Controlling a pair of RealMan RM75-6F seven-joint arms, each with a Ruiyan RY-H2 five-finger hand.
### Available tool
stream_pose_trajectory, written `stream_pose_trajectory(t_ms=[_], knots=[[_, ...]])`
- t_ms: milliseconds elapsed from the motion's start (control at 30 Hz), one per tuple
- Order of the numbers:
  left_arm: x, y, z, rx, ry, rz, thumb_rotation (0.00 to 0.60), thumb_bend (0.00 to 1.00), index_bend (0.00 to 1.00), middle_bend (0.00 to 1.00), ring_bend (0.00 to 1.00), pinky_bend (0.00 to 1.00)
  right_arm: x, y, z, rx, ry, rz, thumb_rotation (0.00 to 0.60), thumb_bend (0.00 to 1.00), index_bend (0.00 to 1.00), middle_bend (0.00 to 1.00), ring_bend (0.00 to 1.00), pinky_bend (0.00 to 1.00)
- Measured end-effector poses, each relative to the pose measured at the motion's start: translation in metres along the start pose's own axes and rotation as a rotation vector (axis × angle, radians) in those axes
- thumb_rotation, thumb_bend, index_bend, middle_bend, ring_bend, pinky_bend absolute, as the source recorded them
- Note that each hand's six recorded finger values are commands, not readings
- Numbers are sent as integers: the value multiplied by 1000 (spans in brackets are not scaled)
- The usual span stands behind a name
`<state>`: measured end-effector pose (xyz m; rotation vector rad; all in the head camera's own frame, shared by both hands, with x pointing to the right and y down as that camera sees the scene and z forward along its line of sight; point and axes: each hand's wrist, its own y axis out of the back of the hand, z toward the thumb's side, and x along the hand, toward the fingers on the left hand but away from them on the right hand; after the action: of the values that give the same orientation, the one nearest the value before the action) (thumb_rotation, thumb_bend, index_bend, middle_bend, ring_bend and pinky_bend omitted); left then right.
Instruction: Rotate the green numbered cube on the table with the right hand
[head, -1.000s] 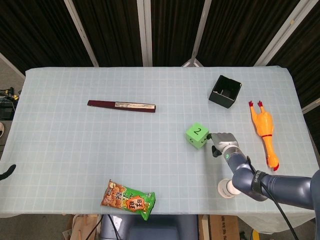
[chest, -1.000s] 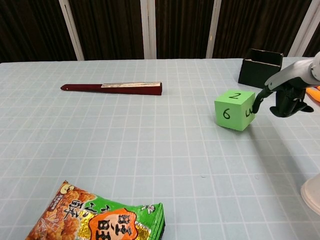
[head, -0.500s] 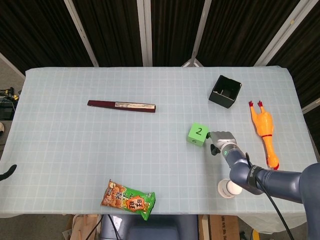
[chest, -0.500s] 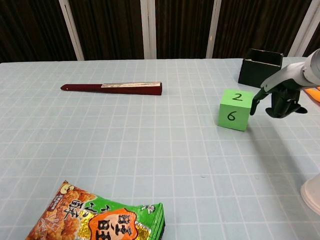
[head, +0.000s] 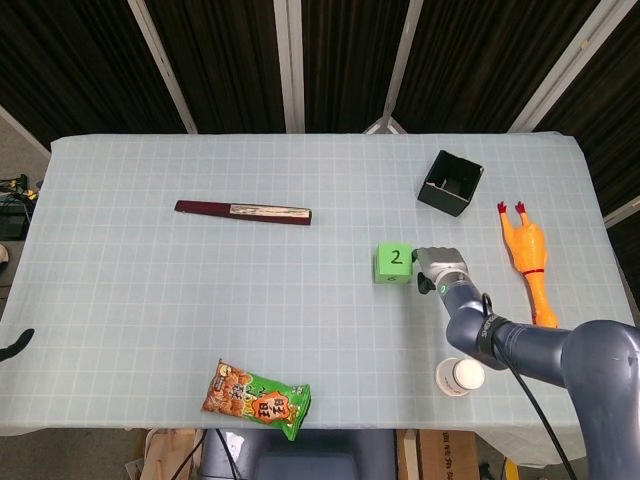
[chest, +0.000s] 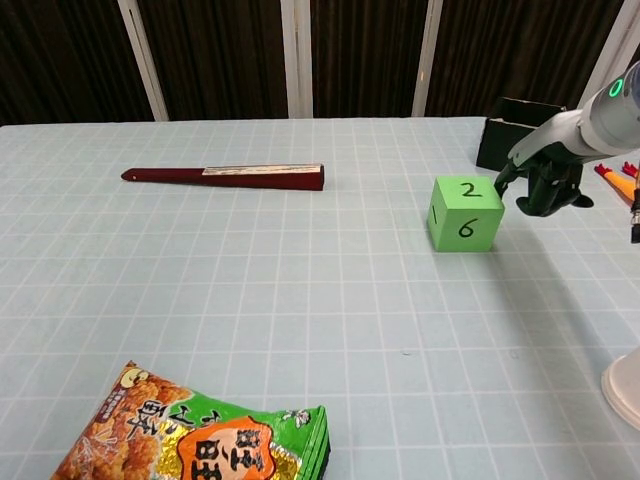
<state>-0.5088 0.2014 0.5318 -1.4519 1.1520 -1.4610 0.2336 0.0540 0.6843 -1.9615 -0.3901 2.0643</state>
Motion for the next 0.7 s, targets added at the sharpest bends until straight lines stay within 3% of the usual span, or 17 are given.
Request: stream_pose_trajectory(t_ms=[100, 200, 267, 367, 533, 700], knots=[[0, 0, 0, 3, 0, -1, 600, 268, 0, 0, 0, 12, 2, 6, -3, -6, -5, -16, 600, 755, 230, 831, 814, 693], [0, 0, 0, 1, 2, 2, 600, 268, 0, 0, 0, 12, 5, 15, -9, -2, -26, -61, 600, 704, 179, 514, 530, 424], [0, 0, -1, -1, 4, 2, 600, 268, 0, 0, 0, 12, 9, 25, -17, 14, -58, -117, 600, 570, 147, 288, 326, 264], [0, 0, 0, -2, 1, -1, 600, 268, 0, 0, 0, 12, 21, 41, -32, 38, -119, -233, 600, 451, 135, 159, 187, 162], [-3, -1, 5, -1, -21, -5, 600, 268, 0, 0, 0, 12, 57, 59, -63, -15, -164, -472, 600, 419, 131, 96, 119, 113], [-5, 0, 4, -4, -21, 0, 600, 268, 0, 0, 0, 12, 84, 46, -80, -100, -28, -582, 600, 419, 131, 92, 105, 91]])
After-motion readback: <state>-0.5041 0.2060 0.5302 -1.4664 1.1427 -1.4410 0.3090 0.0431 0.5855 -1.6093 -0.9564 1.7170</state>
